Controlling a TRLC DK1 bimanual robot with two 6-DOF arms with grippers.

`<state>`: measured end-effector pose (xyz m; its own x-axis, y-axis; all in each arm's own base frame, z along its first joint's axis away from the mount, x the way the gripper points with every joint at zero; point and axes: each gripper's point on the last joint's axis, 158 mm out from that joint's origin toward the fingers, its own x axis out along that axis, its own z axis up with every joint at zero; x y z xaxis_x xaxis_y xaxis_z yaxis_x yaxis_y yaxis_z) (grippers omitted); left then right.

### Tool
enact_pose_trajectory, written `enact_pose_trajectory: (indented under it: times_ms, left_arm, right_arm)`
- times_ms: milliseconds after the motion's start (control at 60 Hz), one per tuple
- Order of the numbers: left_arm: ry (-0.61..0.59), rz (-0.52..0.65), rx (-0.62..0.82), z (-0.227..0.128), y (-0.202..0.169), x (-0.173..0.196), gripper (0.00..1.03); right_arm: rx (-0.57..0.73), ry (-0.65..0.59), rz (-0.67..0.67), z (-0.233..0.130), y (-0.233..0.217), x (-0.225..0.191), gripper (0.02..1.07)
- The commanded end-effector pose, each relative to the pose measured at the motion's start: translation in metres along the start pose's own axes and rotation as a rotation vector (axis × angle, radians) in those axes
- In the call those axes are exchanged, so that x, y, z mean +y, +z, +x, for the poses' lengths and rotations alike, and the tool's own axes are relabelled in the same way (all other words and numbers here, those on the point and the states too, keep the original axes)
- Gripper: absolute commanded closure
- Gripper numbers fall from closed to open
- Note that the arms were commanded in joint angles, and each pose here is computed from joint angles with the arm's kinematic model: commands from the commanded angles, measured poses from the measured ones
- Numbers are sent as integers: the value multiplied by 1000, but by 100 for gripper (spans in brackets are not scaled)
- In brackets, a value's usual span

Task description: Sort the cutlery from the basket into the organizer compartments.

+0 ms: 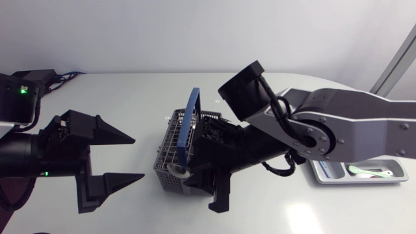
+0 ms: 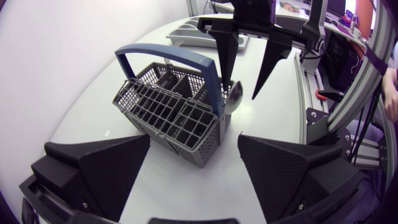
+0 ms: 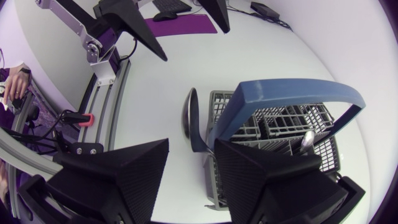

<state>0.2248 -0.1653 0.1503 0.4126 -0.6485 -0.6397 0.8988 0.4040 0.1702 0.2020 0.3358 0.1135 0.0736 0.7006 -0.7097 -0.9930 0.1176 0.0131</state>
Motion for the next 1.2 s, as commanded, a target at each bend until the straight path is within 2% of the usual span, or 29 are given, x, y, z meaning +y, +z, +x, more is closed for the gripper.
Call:
enact_pose_trajectory:
  times_ms: [0,200,317,583,1183]
  left_arm:
    - [-31,15,8,4,-7,-10,6]
    - [-40,15,7,5,-8,-15,6]
    - [-39,15,5,4,-8,-16,6]
    - [-45,11,9,6,-10,-16,6]
    - [-67,-2,27,16,-16,-19,6]
  right_arm:
    - [-16,11,17,4,9,-1,68]
    - [-12,26,15,10,13,2,86]
    - [-10,31,14,11,14,2,102]
    - [-51,37,2,-6,27,9,102]
    - [-301,18,-61,-95,94,26,102]
